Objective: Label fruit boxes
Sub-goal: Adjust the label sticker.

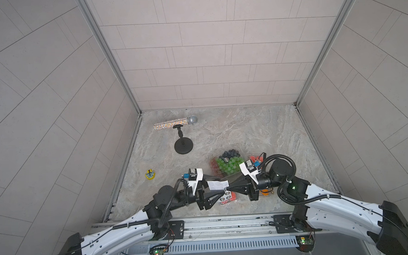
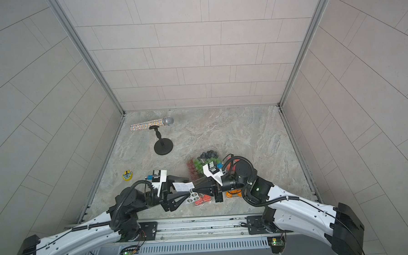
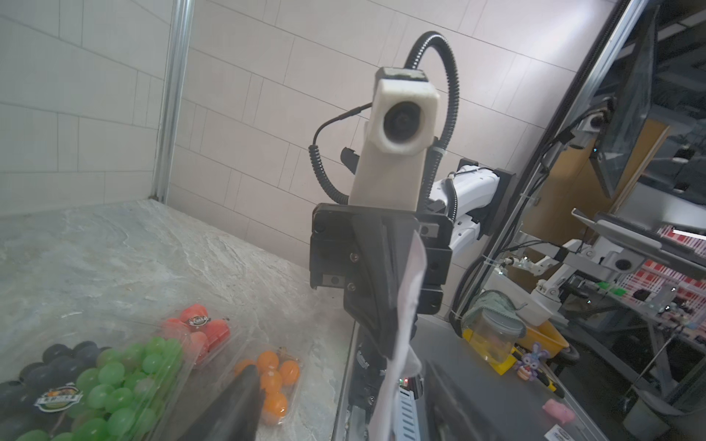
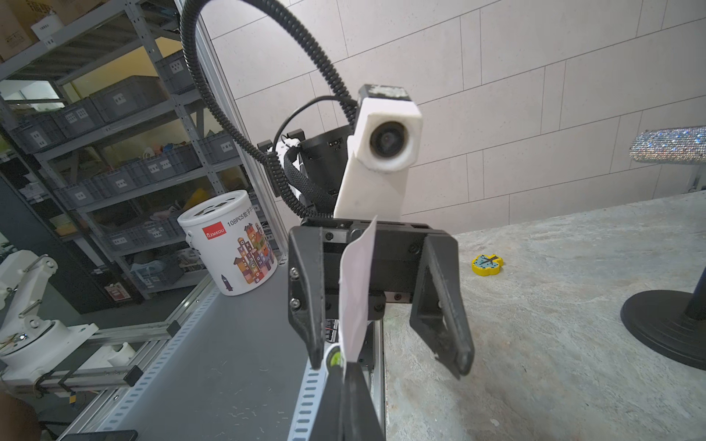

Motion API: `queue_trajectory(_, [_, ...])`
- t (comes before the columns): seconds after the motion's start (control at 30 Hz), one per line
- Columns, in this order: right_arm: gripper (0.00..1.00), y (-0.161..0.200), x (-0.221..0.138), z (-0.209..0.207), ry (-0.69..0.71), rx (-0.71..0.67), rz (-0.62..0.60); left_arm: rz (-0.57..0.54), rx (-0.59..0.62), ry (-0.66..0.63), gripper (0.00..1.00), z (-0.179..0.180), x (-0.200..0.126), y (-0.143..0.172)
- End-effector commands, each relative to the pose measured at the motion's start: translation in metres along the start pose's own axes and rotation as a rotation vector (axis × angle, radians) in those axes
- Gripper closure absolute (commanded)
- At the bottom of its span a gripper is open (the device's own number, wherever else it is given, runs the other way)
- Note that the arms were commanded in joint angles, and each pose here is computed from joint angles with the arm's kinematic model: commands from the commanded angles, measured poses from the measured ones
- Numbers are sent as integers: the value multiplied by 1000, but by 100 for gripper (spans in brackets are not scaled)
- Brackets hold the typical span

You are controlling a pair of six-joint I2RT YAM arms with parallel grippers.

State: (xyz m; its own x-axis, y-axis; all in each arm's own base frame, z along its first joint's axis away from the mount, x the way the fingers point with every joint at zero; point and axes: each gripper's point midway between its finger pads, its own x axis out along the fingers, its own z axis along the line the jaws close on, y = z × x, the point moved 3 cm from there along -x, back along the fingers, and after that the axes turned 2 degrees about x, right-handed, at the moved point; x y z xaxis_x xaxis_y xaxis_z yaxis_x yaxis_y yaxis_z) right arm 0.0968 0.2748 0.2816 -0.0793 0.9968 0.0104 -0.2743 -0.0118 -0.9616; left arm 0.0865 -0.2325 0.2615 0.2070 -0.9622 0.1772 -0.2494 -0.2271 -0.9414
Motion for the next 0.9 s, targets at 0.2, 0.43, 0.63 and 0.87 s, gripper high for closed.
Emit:
queue_trajectory(0.2, [100,1,1,3,-30,-6,3,-33,58,-31,37,0,-13,-6])
queue_trajectory(0.43, [100,1,2,3,-38,-6,1,-20,55,17,63,-5,-7,-4])
queue_trajectory(0.63, [100,2,2,2,-31,-7,4,-20,43,48,77,-9,-5,-3])
queue_trajectory(0.87, [100,3,2,0,-16,-9,6,-18,44,92,75,-15,-6,-2])
